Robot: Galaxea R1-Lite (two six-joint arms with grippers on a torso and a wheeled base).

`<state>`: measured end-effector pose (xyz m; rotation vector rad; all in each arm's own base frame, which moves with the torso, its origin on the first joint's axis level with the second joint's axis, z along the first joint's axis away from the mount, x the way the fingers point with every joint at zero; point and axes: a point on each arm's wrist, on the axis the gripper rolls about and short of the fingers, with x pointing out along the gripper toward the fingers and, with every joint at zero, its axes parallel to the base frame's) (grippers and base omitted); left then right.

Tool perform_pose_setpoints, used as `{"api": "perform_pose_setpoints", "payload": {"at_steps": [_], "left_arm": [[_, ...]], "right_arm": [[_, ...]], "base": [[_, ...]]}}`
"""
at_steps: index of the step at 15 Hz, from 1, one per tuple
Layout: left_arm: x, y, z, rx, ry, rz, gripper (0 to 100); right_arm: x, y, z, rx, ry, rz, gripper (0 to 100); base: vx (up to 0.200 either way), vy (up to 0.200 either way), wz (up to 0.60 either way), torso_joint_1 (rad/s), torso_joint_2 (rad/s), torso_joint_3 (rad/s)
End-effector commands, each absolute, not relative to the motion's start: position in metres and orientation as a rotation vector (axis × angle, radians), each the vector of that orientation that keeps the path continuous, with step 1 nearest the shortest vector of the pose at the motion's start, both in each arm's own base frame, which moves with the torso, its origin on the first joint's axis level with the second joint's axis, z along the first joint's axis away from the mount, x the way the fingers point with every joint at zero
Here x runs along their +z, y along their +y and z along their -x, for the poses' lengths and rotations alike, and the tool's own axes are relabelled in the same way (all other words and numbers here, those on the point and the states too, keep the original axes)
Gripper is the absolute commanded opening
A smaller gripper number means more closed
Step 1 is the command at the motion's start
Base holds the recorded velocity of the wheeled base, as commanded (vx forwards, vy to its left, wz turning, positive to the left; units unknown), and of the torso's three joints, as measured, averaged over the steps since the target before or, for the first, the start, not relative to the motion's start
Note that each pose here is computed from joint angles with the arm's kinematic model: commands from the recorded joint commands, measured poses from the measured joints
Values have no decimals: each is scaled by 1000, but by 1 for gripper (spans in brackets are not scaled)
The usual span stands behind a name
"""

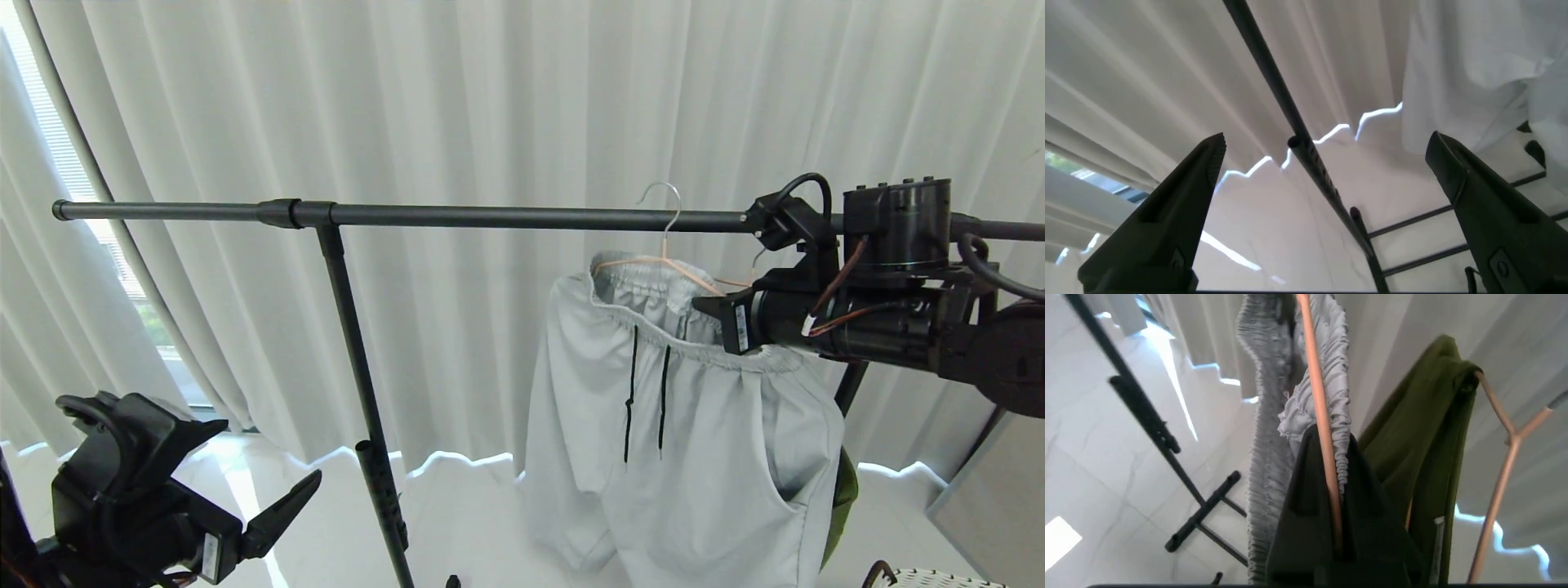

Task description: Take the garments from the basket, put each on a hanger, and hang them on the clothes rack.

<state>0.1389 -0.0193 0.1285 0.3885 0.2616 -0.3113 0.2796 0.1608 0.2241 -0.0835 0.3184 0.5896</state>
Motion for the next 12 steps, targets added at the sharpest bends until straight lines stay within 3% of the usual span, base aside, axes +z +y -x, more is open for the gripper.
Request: {"api": "perform_pose_setpoints", "payload": {"at_steps": [1,12], "left_arm": [[129,-22,-139,-327,258,-391,100],[129,-25,-139,-352,253,-393,100]], "right_arm": [[211,166,-297,564,348,91,0],[204,171,-304,564,347,92,0]], "base": [[0,0,0,0,0,0],[0,0,0,0,0,0]]}}
